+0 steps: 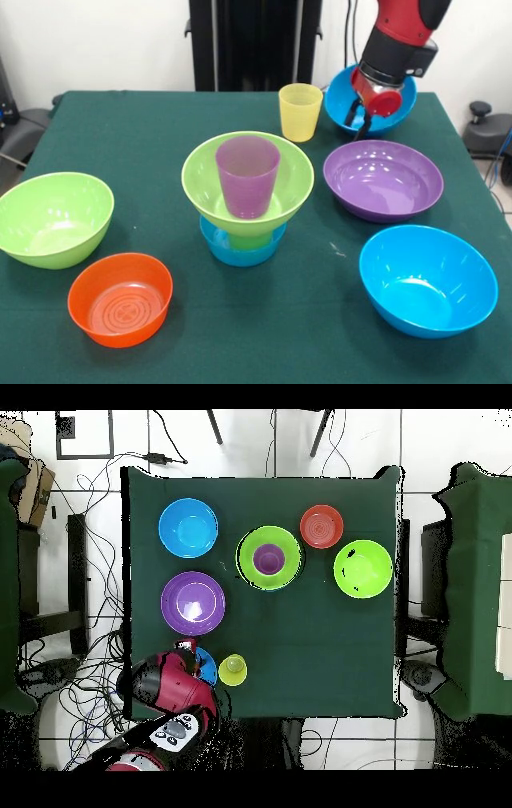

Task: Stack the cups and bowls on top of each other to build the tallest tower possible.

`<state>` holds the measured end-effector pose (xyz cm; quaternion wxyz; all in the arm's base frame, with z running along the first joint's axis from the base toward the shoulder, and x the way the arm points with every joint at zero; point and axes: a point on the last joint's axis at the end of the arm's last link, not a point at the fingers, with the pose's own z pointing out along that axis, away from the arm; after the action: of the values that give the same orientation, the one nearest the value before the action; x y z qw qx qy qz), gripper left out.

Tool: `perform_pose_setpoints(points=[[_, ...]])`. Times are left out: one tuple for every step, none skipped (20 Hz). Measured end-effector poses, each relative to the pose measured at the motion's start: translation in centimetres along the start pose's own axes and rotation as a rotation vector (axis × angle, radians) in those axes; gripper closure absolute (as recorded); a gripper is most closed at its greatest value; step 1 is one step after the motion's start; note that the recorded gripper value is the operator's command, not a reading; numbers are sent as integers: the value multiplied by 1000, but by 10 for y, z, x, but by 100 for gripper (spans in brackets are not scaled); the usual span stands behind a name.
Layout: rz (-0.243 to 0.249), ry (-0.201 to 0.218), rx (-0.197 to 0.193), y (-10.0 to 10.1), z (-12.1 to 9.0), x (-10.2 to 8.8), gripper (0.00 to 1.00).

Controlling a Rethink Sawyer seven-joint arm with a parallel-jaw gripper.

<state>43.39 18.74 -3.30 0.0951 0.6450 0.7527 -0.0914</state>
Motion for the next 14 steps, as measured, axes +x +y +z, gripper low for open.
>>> perform_pose_setpoints(points=[[0,3,8,-1,-2,0,0],[1,6,15,-1,-3,-1,0],[3,9,22,-2,-5,-2,0],[4,12,31,-2,-6,-4,0],[4,14,39,-3,-8,-6,0],[2,16,43,-3,-10,-8,0],[-2,16,50,-4,-13,-12,0],[-4,14,53,-5,-14,-14,0],[-9,10,54,-5,-15,-18,0],[-14,5,53,-6,-16,-22,0],[-17,3,53,-6,-17,-23,0],[-19,0,52,-6,-17,-24,0],[-23,-4,51,-7,-17,-26,0],[-27,-10,50,-7,-18,-29,0]])
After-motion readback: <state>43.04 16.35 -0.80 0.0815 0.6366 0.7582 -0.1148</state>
